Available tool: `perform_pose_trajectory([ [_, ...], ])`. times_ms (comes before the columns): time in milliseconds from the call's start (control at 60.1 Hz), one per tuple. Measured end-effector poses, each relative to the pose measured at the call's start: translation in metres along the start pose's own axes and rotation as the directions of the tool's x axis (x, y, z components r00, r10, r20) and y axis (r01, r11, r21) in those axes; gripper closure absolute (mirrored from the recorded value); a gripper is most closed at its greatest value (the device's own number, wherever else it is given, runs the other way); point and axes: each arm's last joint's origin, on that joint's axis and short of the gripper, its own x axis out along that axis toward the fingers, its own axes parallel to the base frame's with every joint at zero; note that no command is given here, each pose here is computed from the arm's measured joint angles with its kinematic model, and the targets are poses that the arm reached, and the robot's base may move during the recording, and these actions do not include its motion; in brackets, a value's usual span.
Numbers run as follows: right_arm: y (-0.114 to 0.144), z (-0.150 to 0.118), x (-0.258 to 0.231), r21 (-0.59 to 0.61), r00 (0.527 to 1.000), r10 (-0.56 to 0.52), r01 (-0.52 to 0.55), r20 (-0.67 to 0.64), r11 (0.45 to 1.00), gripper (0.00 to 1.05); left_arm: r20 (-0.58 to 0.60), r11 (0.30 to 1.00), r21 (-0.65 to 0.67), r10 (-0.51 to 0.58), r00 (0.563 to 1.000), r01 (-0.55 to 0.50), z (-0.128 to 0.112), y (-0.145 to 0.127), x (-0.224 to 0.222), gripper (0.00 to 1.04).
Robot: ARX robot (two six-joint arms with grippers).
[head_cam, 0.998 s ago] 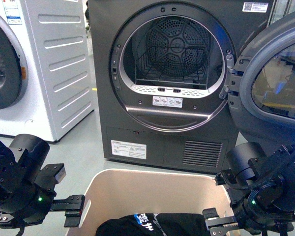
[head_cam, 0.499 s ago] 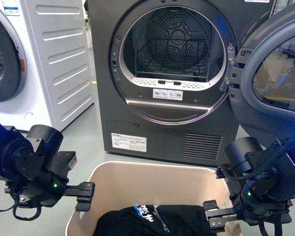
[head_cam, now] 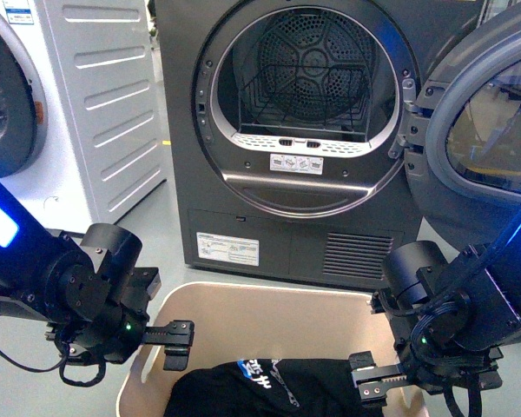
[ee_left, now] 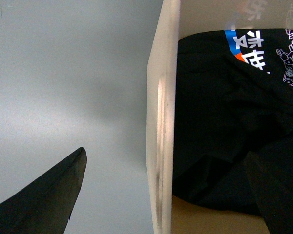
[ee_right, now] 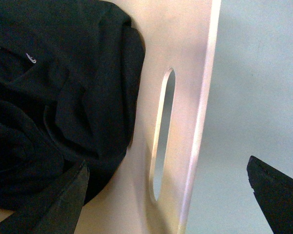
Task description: Move hamper under clothes hanger
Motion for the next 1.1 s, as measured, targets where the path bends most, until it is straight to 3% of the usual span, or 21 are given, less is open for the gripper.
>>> perform_pose_trajectory([
  [83,0.001,0.000,0.000,0.002,1.000,0.001,-0.001,0.001,1.000,0.16,-0.004,1.000,-0.005,0.005,1.000,-0.005,-0.001,0.000,0.002,0.07],
  [300,0.005,0.000,0.003,-0.008,1.000,0.001,-0.001,0.000,1.000,0.47,-0.007,1.000,-0.016,0.026,1.000,-0.026,-0.005,0.001,0.007,0.39],
  [383,0.007,-0.002,0.004,-0.013,1.000,-0.004,0.004,-0.004,1.000,0.65,-0.005,1.000,-0.016,0.026,1.000,-0.026,-0.006,0.001,0.008,0.56],
  [632,0.006,-0.002,0.006,0.012,1.000,-0.012,0.012,-0.008,1.000,1.00,-0.003,1.000,-0.017,0.023,1.000,-0.023,-0.006,-0.002,0.008,0.94],
  [699,0.006,-0.002,0.006,0.027,1.000,-0.013,0.014,-0.005,1.000,1.02,-0.002,1.000,-0.017,0.021,1.000,-0.021,-0.006,-0.003,0.008,1.02],
  [1098,0.002,0.007,-0.007,0.031,1.000,-0.021,0.021,0.006,0.999,1.02,-0.007,0.999,-0.018,0.032,0.999,-0.032,-0.002,-0.004,-0.007,1.01],
])
